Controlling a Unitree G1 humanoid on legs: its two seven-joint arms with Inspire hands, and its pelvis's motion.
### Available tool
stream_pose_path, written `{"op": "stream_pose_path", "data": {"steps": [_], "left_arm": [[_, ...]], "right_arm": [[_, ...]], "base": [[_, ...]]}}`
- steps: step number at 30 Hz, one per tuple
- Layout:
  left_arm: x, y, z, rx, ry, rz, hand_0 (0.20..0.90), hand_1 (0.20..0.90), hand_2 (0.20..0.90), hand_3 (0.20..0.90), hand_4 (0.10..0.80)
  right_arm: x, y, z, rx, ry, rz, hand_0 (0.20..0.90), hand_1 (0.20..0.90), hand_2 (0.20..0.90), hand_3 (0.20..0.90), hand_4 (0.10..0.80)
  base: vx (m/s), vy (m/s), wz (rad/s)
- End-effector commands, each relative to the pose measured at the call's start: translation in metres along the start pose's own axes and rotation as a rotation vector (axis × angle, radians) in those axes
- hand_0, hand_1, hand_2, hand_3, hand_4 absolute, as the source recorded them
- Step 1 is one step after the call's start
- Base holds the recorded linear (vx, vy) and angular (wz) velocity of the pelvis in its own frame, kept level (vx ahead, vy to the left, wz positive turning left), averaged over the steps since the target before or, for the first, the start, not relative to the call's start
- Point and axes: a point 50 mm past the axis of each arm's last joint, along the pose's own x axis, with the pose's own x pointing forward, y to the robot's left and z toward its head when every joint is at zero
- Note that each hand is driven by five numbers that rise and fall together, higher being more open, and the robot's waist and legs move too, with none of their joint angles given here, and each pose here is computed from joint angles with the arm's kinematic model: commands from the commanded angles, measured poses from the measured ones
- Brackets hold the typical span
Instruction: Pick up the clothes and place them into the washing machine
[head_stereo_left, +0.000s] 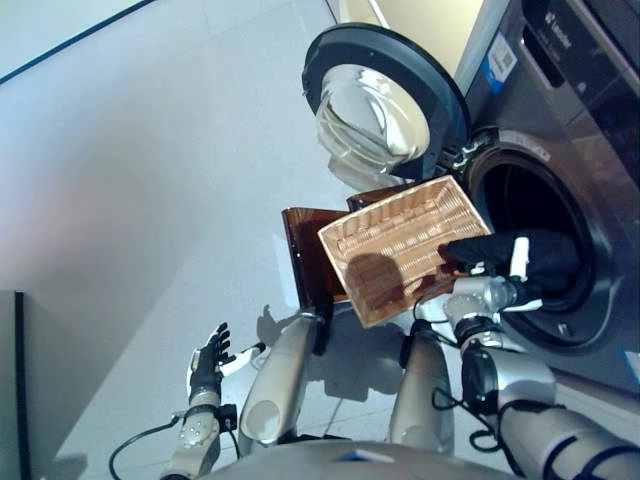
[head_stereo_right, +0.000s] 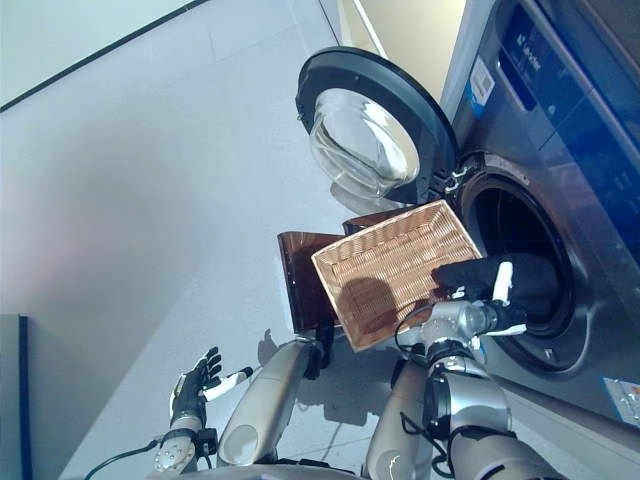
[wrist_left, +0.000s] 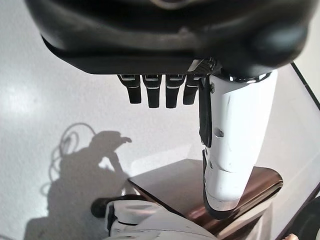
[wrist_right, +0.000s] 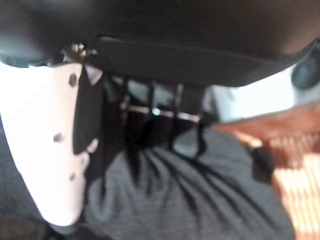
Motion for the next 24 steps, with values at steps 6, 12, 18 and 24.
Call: {"op": "stream_pose_path", "data": {"steps": [6, 12, 18, 24], "left_arm": [[-0.01, 0.025, 0.002, -0.017, -0.075, 0.025, 0.9, 0.9, 0.9, 0.9, 0.8], [-0.009, 0.019, 0.001, -0.041, -0.058, 0.007, 0.9, 0.9, 0.9, 0.9, 0.8], [-0.007, 0.007, 0.002, -0.082, -0.05, -0.022, 0.9, 0.9, 0.9, 0.9, 0.8], [-0.008, 0.008, -0.006, -0.072, -0.009, -0.003, 0.9, 0.9, 0.9, 0.9, 0.8]], "right_arm": [[-0.085, 0.152, 0.291, 0.225, -0.879, 0.502, 0.2, 0.2, 0.2, 0.2, 0.3], [-0.113, 0.148, 0.352, 0.283, -1.032, 0.53, 0.694, 0.694, 0.694, 0.694, 0.653], [-0.063, 0.131, 0.326, 0.093, -0.91, 0.381, 0.9, 0.9, 0.9, 0.9, 0.8], [-0.027, 0.121, 0.265, -0.07, -0.775, 0.341, 0.9, 0.9, 0.9, 0.9, 0.8]], "base": [[0.021, 0.076, -0.18], [0.071, 0.023, -0.03], [-0.011, -0.014, 0.01], [-0.02, -0.036, 0.09]]}}
